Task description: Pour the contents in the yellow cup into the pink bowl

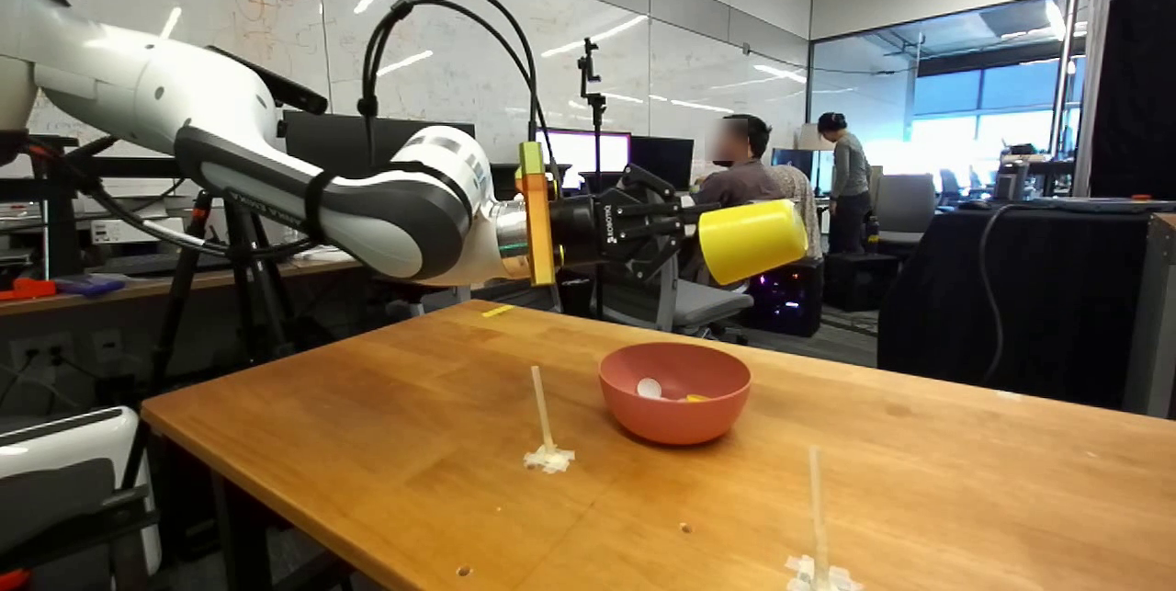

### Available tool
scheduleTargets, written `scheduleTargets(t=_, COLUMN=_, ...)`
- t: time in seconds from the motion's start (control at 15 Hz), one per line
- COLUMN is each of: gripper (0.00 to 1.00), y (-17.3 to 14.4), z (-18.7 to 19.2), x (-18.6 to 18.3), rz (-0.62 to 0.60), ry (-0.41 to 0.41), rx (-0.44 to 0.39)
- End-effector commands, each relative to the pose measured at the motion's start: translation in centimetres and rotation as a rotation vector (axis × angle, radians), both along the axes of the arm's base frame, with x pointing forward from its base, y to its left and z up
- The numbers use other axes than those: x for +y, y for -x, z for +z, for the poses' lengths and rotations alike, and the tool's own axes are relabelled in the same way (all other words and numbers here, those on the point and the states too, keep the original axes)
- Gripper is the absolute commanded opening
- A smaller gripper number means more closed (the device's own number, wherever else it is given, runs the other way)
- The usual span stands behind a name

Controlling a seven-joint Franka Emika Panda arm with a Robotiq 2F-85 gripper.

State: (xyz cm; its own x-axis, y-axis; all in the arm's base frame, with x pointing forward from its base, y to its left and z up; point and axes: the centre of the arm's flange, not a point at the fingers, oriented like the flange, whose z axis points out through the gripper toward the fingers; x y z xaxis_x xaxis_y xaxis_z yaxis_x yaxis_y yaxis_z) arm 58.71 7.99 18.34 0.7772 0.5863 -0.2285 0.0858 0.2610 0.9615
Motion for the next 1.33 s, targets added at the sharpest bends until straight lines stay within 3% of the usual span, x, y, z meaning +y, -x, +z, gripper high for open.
scheduleTargets(t=0.0, gripper=0.05, y=0.6, z=3.1, x=-0.5, rz=-0.072, ry=-0.070, rx=0.000)
scheduleTargets(t=0.73, gripper=0.05, y=1.6, z=12.1, x=-6.0, rz=-0.314, ry=-0.350, rx=0.027)
scheduleTargets(t=1.27, gripper=0.05, y=0.7, z=19.9, x=-13.5, rz=-0.561, ry=-0.603, rx=-0.078)
